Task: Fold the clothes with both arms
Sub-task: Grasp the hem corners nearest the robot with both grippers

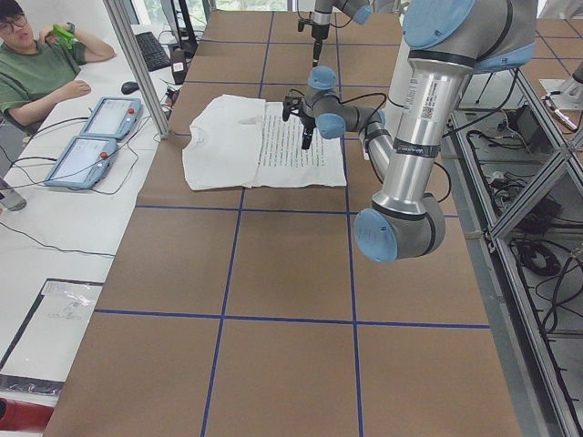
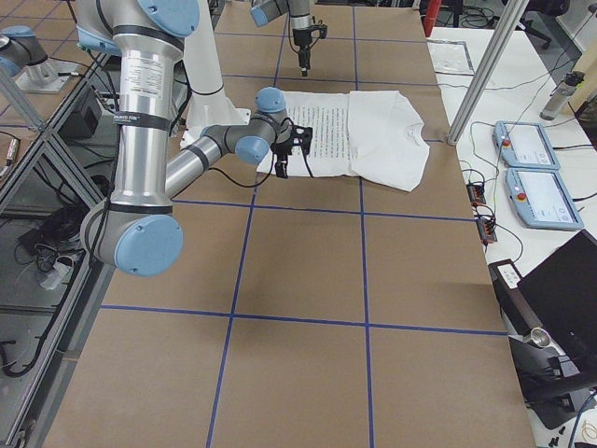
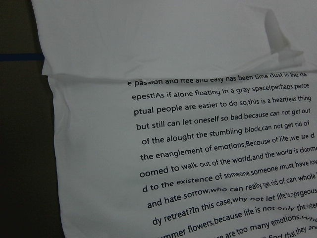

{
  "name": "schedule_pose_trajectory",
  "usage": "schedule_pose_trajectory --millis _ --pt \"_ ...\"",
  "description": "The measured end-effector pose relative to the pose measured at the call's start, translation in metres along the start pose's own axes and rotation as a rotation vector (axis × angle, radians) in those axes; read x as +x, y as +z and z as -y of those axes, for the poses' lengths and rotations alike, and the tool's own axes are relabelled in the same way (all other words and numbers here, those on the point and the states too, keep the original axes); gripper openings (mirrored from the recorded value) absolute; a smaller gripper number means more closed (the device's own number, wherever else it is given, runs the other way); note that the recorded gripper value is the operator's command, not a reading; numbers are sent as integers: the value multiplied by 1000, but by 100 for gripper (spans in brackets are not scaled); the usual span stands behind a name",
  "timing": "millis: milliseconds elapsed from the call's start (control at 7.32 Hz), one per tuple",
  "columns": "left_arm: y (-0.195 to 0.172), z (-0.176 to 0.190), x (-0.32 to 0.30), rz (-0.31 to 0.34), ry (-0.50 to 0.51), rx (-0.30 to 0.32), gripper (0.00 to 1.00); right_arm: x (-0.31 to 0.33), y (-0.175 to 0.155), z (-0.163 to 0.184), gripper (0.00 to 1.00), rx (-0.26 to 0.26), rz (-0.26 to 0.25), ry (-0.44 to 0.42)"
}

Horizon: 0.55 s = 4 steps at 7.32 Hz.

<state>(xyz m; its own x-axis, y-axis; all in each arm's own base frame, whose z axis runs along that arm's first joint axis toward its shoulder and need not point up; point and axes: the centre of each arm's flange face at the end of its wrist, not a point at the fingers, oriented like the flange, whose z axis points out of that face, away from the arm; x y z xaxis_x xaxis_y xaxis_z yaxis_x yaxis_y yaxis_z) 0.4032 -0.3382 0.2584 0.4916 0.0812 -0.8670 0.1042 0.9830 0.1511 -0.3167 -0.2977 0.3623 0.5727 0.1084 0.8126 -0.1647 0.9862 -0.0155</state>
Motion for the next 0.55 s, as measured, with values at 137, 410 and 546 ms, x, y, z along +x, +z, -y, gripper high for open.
schedule_pose_trajectory --millis 137,410,546 --pt "14 -24 -4 16 -30 1 100 -8 14 -26 100 14 -12 14" --pt "37 -60 -20 66 -67 -14 99 -22 35 -69 100 48 -22 24" --pt "46 -74 -27 88 -76 -31 98 -26 40 -81 100 55 -21 24"
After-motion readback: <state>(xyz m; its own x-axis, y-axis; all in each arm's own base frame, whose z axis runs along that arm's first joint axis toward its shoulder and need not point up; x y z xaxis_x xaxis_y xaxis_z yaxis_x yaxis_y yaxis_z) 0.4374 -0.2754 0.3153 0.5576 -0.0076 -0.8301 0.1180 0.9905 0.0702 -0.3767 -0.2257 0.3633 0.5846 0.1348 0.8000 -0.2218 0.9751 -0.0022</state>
